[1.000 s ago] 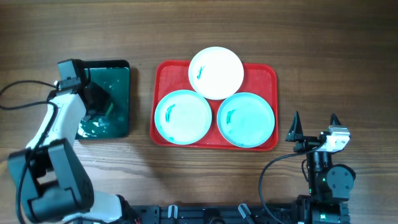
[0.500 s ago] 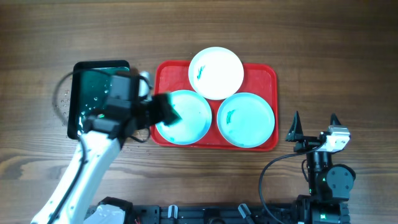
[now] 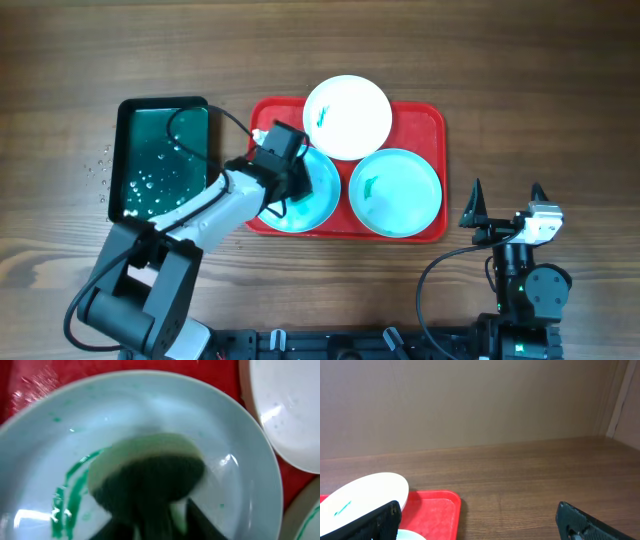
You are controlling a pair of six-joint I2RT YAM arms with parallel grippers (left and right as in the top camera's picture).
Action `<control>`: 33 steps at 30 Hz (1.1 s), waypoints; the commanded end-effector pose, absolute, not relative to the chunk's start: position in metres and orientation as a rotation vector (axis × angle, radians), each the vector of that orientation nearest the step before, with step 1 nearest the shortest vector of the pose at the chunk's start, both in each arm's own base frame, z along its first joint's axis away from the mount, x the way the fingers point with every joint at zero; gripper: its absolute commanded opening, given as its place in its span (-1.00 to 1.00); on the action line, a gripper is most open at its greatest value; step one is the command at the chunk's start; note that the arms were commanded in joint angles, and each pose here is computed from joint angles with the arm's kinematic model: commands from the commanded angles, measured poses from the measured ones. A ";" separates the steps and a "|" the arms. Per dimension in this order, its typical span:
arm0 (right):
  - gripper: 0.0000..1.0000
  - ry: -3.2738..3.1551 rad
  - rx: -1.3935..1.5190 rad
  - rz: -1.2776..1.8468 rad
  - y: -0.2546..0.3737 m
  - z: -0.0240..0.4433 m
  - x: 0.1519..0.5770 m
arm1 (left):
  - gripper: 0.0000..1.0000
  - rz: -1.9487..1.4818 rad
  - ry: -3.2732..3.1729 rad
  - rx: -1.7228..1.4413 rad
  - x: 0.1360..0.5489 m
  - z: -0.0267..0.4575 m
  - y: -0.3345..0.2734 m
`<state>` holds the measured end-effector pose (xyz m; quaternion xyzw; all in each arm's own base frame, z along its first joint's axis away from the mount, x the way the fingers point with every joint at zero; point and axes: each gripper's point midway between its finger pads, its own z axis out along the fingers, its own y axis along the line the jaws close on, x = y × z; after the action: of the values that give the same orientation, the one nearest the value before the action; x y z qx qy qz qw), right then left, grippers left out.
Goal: Clean dirty plates on tray and stack at the side
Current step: 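Lift the sponge with the left gripper onto the left blue plate, then reach the right gripper to the left blue plate's rim and grasp it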
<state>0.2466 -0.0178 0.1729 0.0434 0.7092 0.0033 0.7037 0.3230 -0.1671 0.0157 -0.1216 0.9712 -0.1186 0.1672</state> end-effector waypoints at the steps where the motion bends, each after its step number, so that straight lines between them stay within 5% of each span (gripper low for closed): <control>1: 1.00 1.574 0.085 0.003 -0.017 0.174 0.247 | 0.47 -0.361 2.642 -0.407 0.339 0.057 -0.153; 2: 0.99 1.574 0.085 0.003 -0.017 0.174 0.247 | 1.00 -0.413 2.606 -0.391 0.340 0.076 -0.155; 8: 0.99 1.574 0.085 0.003 -0.017 0.174 0.247 | 1.00 -0.479 2.394 -0.389 0.308 0.177 -0.130; 12: 0.99 1.574 0.085 0.003 -0.017 0.174 0.247 | 1.00 -0.146 2.463 -0.487 0.270 0.165 -0.075; 19: 0.99 1.574 0.086 -0.001 -0.018 0.174 0.247 | 1.00 -0.287 2.692 -0.437 0.246 0.133 -0.103; 22: 0.99 1.569 0.173 0.582 0.036 0.180 0.241 | 1.00 -0.285 2.719 -0.437 0.245 0.127 -0.105; 27: 1.00 1.563 0.832 1.562 0.078 0.185 0.223 | 1.00 -0.300 2.749 -0.434 0.240 0.125 -0.108; 30: 0.99 1.267 0.251 1.560 0.093 0.293 0.182 | 1.00 -0.293 2.759 -0.435 0.238 0.124 -0.107; 33: 0.99 1.308 0.104 1.403 0.100 0.339 0.169 | 1.00 -0.294 2.758 -0.435 0.239 0.124 -0.107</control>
<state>0.1837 0.0881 0.3047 0.1046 0.5274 0.6323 0.5577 0.2393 -0.1054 0.1257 -0.1498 0.9683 -0.0999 0.1729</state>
